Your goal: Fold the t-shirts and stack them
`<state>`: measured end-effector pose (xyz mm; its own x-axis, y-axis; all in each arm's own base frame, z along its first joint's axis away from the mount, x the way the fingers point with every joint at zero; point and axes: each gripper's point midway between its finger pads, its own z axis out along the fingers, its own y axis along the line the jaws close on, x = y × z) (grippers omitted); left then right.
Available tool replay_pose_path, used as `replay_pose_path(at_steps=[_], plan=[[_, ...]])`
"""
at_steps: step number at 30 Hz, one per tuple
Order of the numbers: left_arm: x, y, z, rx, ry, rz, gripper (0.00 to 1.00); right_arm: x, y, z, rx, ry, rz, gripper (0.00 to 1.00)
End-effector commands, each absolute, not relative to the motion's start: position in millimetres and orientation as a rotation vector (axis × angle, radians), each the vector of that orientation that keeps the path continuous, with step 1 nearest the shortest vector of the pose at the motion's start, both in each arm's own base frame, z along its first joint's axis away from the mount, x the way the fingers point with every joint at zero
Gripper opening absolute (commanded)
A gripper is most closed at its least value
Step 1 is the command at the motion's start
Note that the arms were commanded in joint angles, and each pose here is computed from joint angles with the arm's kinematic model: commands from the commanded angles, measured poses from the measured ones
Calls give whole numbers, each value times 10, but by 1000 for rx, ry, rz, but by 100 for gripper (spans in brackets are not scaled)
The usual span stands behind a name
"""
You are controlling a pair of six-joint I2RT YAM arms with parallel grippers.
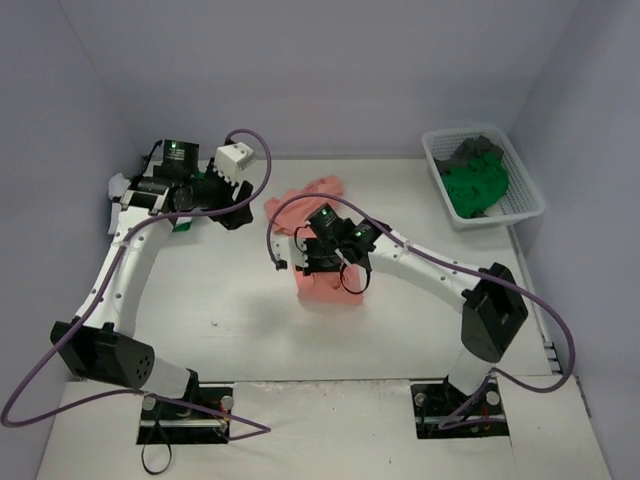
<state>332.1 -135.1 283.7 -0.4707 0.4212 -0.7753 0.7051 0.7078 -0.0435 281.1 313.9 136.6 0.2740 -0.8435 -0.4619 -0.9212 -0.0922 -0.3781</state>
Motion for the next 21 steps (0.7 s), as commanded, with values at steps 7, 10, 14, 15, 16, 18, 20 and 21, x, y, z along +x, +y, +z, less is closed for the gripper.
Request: replay_pose_path(at_steps=[7,10,14,15,16,18,20,21], plan=[[3464,-1357,3009,843,2071,-447,57,3360,3396,1304,-1939,1492,263,0],[3499,-1354,2990,840,2079,-452,57,3559,3450,1275,-1928,1487,267,0],[3542,-1352,2922,840,2100,-461,57,3799,3556,1384,-1893,1455,267,0],[3557,-1340,2919,837,2101,-457,57,3832,3569,1328,-1899,1458,269,0],[3567,-1336,2903,836,2106,-458,57,3860,3586,1329,-1896,1456,274,0],[3568,-1341,2896,835,2108,-463,58,3929,3640,1289,-1895,1456,277,0],[3578,-1342,2887,837,2110,-466,57,3954,3673,1238,-1892,1466,288,0],[3571,-1343,2884,837,2112,-469,57,3975,3679,1158,-1893,1485,293,8]])
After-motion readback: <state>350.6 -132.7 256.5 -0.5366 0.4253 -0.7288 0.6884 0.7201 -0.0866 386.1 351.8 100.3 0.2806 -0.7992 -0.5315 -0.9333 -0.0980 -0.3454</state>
